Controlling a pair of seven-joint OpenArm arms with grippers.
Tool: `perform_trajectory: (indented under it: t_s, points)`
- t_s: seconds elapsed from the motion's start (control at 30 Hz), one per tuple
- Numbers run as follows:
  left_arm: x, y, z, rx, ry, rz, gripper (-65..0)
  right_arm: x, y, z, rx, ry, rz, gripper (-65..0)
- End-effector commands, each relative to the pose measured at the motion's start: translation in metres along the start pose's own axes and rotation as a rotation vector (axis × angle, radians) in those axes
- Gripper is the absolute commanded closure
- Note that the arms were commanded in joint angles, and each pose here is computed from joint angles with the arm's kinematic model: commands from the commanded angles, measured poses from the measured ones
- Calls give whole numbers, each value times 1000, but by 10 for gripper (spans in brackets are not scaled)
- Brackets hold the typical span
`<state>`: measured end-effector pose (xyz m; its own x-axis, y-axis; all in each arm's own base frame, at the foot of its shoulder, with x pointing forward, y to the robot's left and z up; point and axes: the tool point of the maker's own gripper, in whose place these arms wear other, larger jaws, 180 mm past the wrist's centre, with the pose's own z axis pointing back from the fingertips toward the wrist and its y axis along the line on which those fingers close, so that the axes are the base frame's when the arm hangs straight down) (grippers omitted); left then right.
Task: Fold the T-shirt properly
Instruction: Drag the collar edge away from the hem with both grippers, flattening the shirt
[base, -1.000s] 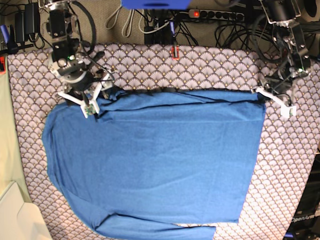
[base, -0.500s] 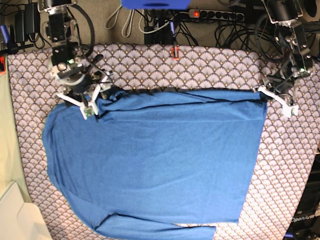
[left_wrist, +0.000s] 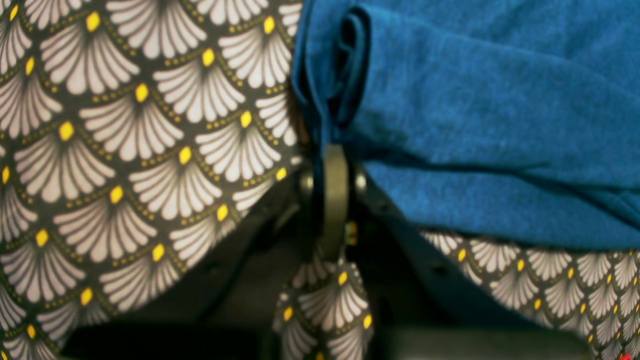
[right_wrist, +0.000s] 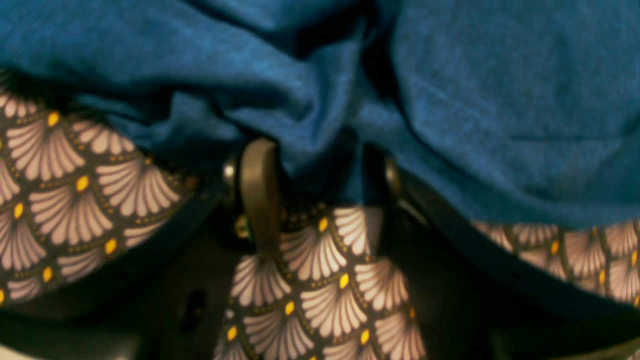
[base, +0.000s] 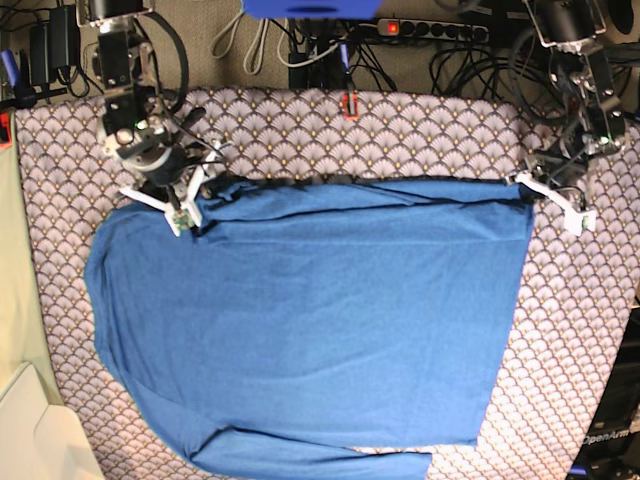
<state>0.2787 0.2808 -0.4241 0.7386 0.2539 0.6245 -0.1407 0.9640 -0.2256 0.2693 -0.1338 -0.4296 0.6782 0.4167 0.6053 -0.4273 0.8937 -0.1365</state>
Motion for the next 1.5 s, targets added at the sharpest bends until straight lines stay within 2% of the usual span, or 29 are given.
perform_trajectory:
  t_s: [0.0,0.2,0.23,0.5,0.73,1.23,1.47]
  points:
    - [15,2,4,3,-33,-22,-6,-5,5,0,32,23,29,-195]
    - [17,5,5,10,-33,-31,-6,-10,10,2,56,40,51,-6]
    - [17,6,6,12,-33,-35,-6,-11,9,2,55,41,51,0]
    - [11,9,9,17,-11,-38,-6,-16,10,4,56,45,51,0]
    - [17,3,18,15,-9,-73,-6,1,14,31,38,-23,93,0]
    - [-10,16,30,44,55,-98,-6,-13,18,49,41,-14,131,0]
    - [-9,6,48,43,32,-165,-6,-20,22,59,47,-5,150,0]
